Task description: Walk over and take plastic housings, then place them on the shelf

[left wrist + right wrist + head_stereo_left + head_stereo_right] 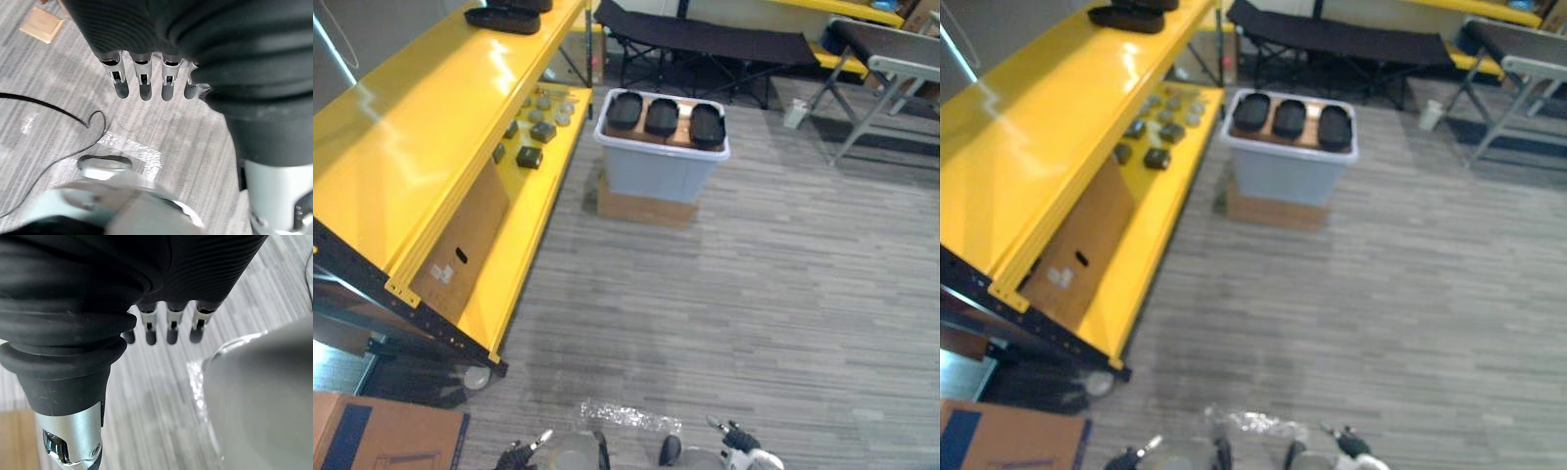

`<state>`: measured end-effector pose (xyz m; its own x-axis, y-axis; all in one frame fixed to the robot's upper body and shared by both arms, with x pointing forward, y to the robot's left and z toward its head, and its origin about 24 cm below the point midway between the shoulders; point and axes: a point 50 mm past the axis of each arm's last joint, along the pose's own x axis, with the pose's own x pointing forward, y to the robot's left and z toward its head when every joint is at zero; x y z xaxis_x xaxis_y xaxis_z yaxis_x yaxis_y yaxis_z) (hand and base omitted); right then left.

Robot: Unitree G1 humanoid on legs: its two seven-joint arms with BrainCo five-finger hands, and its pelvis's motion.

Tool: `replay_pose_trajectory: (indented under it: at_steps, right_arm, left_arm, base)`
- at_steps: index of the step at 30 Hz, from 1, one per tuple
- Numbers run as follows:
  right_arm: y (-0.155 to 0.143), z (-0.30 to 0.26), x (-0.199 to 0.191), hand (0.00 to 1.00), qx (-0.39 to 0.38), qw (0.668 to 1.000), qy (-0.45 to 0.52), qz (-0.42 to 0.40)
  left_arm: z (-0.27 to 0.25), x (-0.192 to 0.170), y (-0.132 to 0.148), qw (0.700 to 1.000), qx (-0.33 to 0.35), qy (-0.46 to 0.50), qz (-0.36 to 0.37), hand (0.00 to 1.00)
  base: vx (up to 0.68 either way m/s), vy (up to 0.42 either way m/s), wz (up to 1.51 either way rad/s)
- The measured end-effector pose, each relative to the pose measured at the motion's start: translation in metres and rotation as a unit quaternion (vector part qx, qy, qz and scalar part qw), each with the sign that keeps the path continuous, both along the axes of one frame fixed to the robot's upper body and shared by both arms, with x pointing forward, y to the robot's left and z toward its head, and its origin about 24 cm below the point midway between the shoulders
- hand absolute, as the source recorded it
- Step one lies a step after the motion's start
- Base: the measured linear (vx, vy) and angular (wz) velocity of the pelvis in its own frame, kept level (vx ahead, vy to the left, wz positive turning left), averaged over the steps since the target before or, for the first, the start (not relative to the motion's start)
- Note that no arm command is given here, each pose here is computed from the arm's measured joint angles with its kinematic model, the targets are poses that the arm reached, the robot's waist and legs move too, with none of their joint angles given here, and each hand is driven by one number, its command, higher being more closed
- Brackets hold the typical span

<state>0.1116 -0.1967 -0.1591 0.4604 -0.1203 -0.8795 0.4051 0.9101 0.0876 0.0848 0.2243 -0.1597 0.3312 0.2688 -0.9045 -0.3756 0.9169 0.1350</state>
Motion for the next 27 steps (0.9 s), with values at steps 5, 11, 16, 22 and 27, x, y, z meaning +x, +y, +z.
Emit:
replay_pose_trajectory:
  at_steps: [5,11,16,22,27]
  right_arm:
    - [-0.001,-0.002,-0.008,0.0,0.022,0.999,0.008,-0.027]
    - [0.001,-0.015,-0.08,0.0,0.038,0.989,0.119,-0.082]
    - [-0.016,-0.014,-0.096,0.0,-0.002,0.986,0.16,-0.056]
    - [-0.048,0.005,-0.028,0.0,-0.129,0.991,0.046,0.009]
    - [-0.034,0.055,0.087,0.0,-0.175,0.968,-0.163,0.071]
  left_arm:
    - [0.003,0.011,0.004,1.0,0.002,-0.017,0.011,0.0]
    - [0.005,0.019,0.002,0.999,-0.005,-0.026,0.024,0.0]
    - [0.003,0.028,-0.037,0.994,-0.061,-0.043,0.078,0.0]
    - [0.002,0.015,-0.024,0.983,-0.074,-0.052,0.159,0.0]
    - [-0.008,-0.043,-0.014,0.987,-0.052,0.012,0.153,0.0]
  base:
    - [0.11,0.001,0.04]
    - [0.32,-0.128,0.24]
    - [0.5,-0.166,0.24]
    - [0.56,-0.037,0.11]
    - [0.37,0.159,-0.5]
